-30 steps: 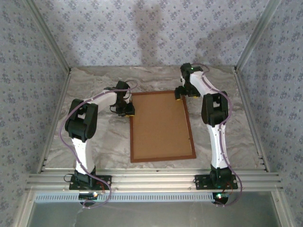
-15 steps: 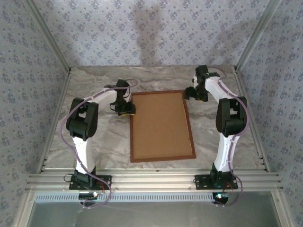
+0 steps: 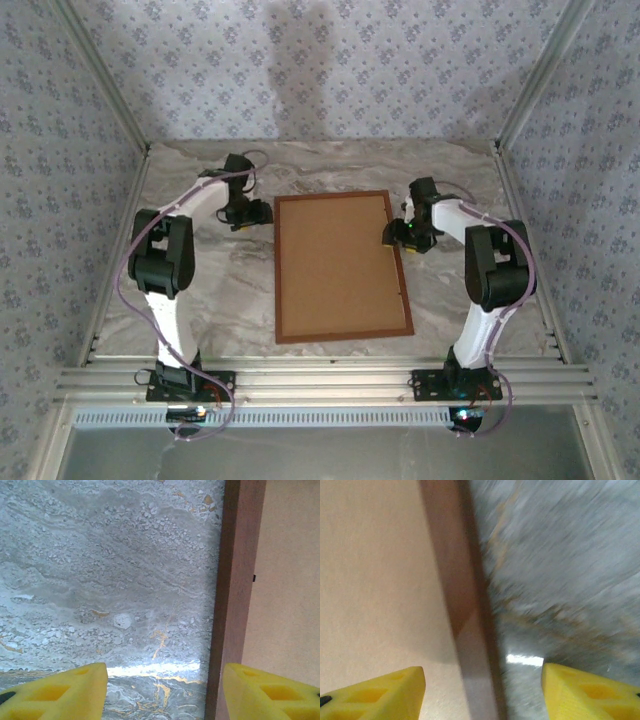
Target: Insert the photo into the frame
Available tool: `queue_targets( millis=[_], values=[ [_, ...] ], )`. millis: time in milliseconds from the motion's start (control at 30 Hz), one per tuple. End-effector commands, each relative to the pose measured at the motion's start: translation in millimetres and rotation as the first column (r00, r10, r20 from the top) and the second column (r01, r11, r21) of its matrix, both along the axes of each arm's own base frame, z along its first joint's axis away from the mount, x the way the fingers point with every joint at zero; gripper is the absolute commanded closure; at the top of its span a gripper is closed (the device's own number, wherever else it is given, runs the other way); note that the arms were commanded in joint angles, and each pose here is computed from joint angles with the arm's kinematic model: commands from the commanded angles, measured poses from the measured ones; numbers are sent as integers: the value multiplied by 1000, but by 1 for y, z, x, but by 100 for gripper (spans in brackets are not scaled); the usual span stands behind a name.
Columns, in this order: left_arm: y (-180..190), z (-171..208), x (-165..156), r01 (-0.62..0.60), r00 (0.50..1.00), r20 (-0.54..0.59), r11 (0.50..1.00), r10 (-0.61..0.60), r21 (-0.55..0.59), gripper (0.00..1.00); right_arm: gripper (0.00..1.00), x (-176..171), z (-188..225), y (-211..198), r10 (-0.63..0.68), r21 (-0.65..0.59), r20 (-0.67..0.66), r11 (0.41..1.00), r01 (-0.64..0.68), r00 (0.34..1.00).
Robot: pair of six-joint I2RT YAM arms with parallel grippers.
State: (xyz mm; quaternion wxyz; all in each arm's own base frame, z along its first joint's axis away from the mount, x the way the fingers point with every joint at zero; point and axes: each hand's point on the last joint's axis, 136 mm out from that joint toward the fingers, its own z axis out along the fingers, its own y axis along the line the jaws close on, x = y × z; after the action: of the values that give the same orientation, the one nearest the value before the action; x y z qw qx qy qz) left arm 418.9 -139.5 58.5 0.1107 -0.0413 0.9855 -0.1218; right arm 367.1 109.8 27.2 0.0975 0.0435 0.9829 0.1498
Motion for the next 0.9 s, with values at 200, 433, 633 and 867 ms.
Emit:
queue_targets(
  millis=[200,433,633,867],
  values=[
    [-6,-12,-10,-17,1000,-23,999,16,-43,38,38,-26,8,49,55,91,-51,995,-50,997],
    [-7,-17,-6,12,1000,-27,1000,-12,-23,40,36,20,39,25,60,9,36,998,-60,998],
    [-8,-27,-7,53,998,-36,999,-52,11,56,33,70,35,-2,112,-136,36,985,-106,993],
    [-9,-39,-16,94,993,-82,994,-89,49,62,33,108,25,-7,128,-207,36,971,-118,991]
  ],
)
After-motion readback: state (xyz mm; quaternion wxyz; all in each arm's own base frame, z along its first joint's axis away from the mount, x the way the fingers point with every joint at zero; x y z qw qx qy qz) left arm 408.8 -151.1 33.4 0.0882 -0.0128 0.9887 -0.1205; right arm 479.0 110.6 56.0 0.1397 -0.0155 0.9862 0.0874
